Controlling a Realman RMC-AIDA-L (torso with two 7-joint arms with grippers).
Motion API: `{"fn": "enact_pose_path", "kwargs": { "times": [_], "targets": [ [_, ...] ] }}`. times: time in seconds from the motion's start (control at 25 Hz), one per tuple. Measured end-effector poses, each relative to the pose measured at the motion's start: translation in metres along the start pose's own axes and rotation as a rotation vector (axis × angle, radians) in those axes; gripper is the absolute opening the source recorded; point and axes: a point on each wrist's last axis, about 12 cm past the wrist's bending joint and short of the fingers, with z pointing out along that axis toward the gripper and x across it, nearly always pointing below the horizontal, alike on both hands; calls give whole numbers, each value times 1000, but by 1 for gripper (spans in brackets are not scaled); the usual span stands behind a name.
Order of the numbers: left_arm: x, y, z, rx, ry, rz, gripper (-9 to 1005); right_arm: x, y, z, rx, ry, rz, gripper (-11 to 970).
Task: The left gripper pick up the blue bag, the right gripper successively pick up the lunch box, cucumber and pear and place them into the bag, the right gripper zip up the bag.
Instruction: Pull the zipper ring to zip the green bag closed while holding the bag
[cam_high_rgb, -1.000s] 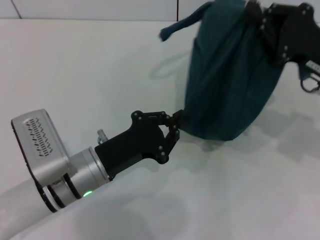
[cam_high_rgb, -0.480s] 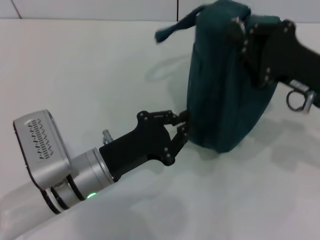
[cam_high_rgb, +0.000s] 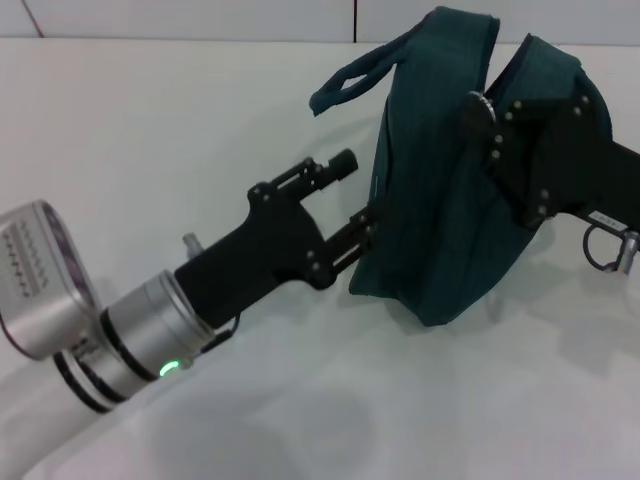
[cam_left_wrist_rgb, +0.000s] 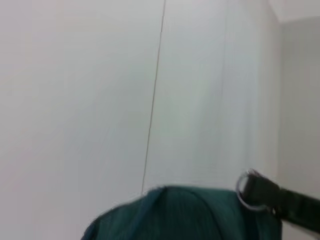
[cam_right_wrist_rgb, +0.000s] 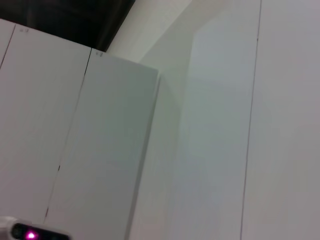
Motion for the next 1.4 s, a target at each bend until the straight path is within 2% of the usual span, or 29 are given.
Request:
{"fn": "enact_pose_path", "kwargs": {
  "times": [0.44,0.88,1.0,1.24,1.4],
  "targets": [
    [-6,10,19,29,2,3,605,1,6,-6,-3,-21,28,4],
    [-5,18,23,-33,12,13,559,0,7,-7,-3,-29,31,5],
    [-5,19,23,-38,11,37,321,1,8,-8,-3,-24,39,5],
    [-5,14,28,13,22,111,200,1,6,-10,-15,-7,100,4],
    [-4,12,31,49,35,122,119,2,7,-14,-3,-3,106,4]
  ]
}}
